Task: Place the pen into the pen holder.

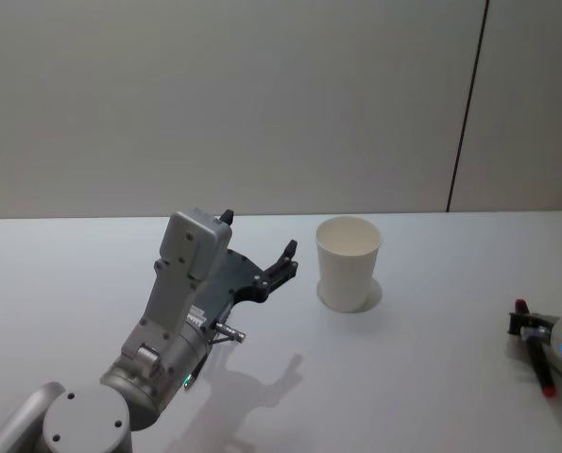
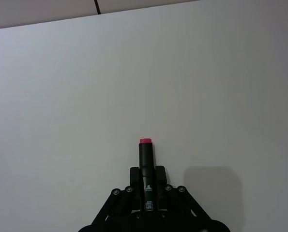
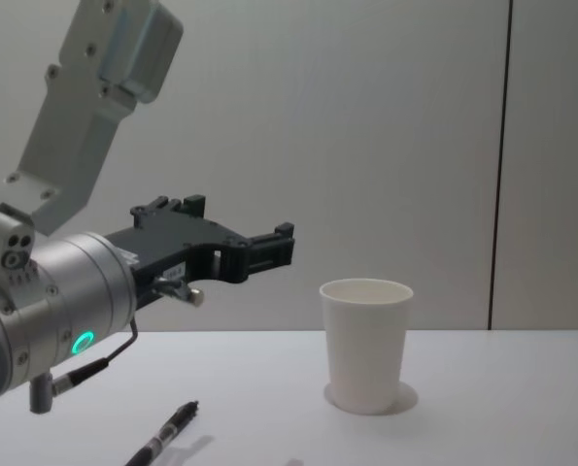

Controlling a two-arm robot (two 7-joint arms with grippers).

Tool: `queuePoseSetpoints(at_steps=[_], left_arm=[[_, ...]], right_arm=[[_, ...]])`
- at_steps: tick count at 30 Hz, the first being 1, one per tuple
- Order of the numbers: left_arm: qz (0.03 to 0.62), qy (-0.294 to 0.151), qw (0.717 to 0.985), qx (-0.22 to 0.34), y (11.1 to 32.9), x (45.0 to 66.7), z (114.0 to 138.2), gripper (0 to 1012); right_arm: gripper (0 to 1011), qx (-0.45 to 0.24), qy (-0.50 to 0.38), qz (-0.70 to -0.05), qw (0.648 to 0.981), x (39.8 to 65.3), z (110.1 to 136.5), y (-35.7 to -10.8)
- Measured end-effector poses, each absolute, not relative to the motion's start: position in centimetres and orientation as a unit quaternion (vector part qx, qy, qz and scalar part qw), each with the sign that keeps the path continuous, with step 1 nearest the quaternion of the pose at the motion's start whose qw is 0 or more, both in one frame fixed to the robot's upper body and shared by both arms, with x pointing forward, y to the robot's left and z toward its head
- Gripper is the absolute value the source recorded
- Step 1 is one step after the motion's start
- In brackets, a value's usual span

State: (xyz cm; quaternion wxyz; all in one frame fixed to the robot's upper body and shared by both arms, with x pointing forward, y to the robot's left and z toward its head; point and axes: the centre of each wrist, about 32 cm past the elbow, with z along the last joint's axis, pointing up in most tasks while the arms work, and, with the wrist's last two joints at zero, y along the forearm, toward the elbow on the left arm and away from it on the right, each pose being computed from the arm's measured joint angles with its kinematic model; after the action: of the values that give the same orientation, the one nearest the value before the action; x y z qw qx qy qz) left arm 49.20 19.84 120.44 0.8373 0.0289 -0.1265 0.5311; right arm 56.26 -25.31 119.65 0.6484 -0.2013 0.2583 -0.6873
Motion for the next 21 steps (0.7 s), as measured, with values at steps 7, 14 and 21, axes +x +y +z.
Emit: queuePoseSetpoints(at_steps=[7, 14, 21], left_arm=[[0.531, -0.126, 0.837, 0.029, 19.84, 49.2, 120.44, 1000], [0.531, -0.126, 0.837, 0.029, 19.84, 49.2, 120.44, 1000], [0.531, -0.126, 0.837, 0.029, 19.84, 49.2, 120.44, 1000]], right_arm=[[173, -0.202, 0.258, -0.687, 0.649, 56.36, 119.48, -25.35], [173, -0.2, 0.253, -0.687, 0.651, 56.34, 119.41, -25.39], [173, -0.188, 0.232, -0.687, 0.662, 56.09, 119.66, -25.38]])
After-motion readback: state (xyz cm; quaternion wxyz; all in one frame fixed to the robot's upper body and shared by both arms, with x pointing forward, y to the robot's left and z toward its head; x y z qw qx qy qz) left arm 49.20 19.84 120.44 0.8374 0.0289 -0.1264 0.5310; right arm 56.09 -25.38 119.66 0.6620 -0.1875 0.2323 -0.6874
